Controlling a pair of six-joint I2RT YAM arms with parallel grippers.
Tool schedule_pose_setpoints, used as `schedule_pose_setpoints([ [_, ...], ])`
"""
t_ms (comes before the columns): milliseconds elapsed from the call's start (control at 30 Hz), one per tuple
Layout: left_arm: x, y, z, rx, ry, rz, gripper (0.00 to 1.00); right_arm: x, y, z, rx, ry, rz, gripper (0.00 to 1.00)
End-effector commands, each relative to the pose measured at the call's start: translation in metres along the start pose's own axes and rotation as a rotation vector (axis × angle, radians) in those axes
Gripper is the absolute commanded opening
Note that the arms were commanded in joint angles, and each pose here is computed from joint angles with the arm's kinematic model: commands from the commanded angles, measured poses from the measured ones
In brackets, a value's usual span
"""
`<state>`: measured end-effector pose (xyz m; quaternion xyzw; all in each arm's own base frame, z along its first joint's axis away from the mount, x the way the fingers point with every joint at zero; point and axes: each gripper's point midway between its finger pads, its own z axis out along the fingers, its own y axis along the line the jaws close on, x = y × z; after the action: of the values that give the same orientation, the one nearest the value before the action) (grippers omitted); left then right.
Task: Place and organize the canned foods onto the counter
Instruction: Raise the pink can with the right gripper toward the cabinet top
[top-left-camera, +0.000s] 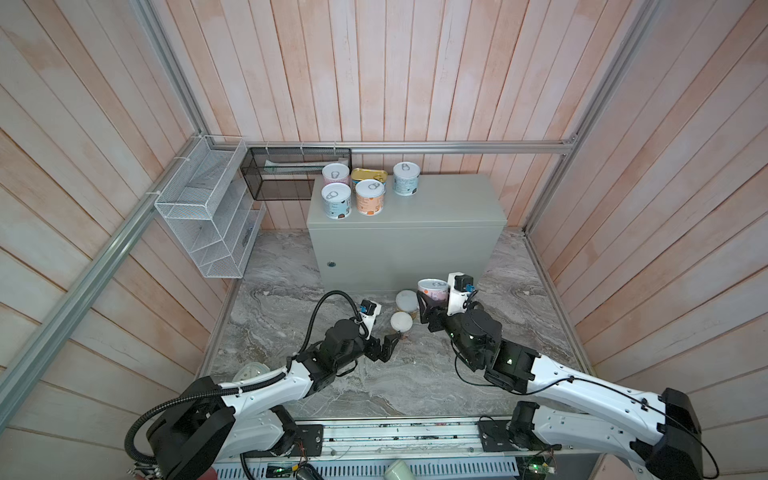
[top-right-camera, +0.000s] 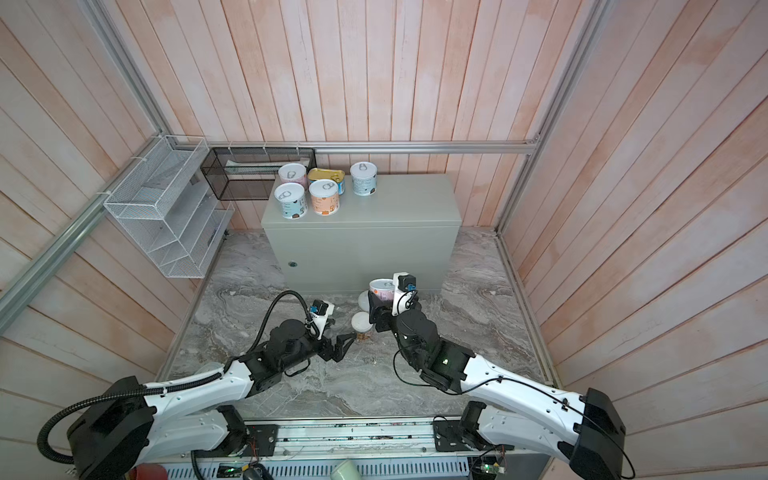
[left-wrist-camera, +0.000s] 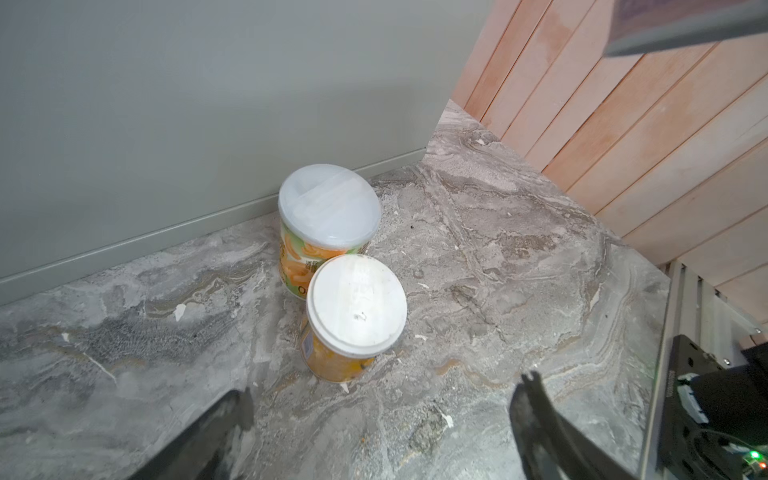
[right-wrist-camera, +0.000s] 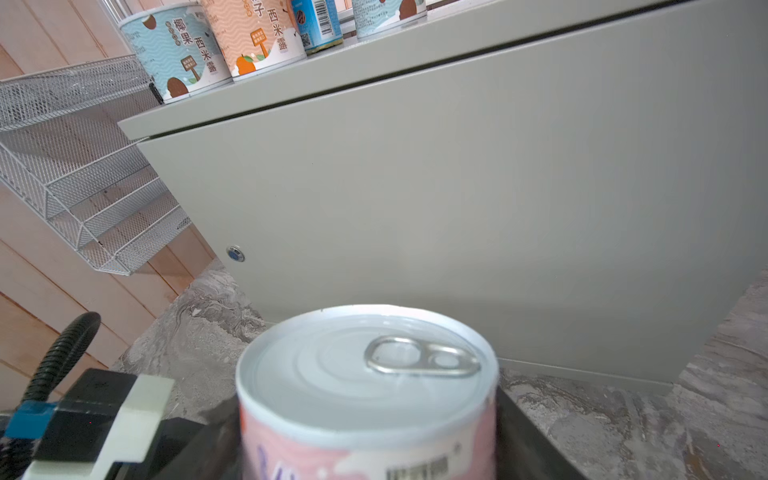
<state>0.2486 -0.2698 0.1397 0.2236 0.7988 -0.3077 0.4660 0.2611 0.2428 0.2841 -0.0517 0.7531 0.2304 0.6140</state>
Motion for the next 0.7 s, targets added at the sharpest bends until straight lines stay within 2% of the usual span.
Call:
schedule_pose_setpoints([
  [0,-0.001,-0.001,-0.002,0.015,-0.031,-0.02,1.0,-0.055,0.018,-0.006,-0.059,-0.129,0.063,0.68],
  [233,-0.003,-0.003,-0.008,0.033,-0.057,-0.02,1.0,-0.091,0.031,-0.011,-0.088,-0.184,0.061,0.68],
  [433,-0.005,-0.002,-0.008,0.025,-0.059,-0.02,1.0,-0.14,0.044,-0.02,-0.122,-0.264,0.036,0.68],
  [667,-0.004,0.003,-0.009,-0.002,-0.064,-0.014,1.0,-0.191,0.044,-0.021,-0.048,-0.356,-0.015,0.67],
])
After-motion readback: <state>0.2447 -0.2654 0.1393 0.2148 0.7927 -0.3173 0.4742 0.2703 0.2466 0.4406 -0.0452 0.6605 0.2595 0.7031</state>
